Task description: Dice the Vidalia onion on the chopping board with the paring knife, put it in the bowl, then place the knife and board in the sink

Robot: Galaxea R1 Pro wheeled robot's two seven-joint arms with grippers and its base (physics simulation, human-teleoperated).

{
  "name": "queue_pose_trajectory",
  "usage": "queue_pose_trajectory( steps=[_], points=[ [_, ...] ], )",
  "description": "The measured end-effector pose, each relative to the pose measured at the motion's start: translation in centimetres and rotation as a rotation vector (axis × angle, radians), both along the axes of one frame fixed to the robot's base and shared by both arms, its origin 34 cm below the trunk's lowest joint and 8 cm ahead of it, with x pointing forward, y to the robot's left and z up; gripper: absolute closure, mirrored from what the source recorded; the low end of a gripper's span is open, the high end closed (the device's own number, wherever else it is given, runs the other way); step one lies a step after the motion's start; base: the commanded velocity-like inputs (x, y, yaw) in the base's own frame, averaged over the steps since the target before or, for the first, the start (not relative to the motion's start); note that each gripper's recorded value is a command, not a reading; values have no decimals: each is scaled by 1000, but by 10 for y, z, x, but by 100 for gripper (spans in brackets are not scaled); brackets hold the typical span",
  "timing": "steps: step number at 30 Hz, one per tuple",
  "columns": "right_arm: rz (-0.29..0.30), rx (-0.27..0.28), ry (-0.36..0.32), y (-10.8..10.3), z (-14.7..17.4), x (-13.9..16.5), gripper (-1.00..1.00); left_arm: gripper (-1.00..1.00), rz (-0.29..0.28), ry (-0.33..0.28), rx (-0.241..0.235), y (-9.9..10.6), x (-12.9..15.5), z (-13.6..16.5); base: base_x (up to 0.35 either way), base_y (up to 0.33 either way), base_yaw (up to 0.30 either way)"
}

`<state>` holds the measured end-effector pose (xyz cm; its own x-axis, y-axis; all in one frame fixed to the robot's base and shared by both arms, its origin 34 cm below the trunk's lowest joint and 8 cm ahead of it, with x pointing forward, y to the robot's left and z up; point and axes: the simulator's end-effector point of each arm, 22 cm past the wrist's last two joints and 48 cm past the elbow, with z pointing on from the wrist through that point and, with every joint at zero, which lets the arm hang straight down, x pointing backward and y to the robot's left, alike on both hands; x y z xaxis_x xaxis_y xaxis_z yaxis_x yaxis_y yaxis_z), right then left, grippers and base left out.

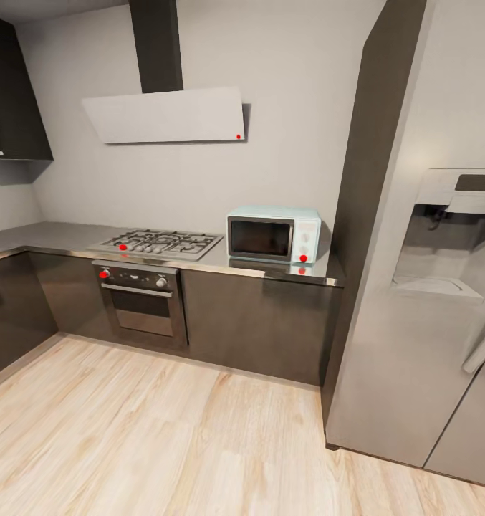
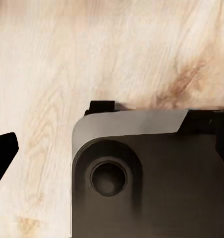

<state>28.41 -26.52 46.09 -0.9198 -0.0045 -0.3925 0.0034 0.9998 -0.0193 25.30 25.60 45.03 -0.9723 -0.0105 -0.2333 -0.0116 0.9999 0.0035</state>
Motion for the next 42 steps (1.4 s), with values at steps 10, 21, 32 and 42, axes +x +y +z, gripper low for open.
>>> queue_pose_trajectory(
  steps=[10, 21, 32, 42],
  points=[
    [13, -33, -376, -21, 82, 153, -100, -100, -2, -306, 26, 18, 122, 48, 0, 0, 0],
    [18, -32, -508, -20, 110, 183, -100, -100, 3, -479, 19, 11, 153, 70, 0, 0, 0],
    [18, -31, -549, -20, 112, 181, -100, -100, 2, -482, 18, 10, 138, 63, 0, 0, 0],
    [18, -31, -549, -20, 120, 181, -100, -100, 5, -484, 22, 13, 138, 72, 0, 0, 0]
  ],
)
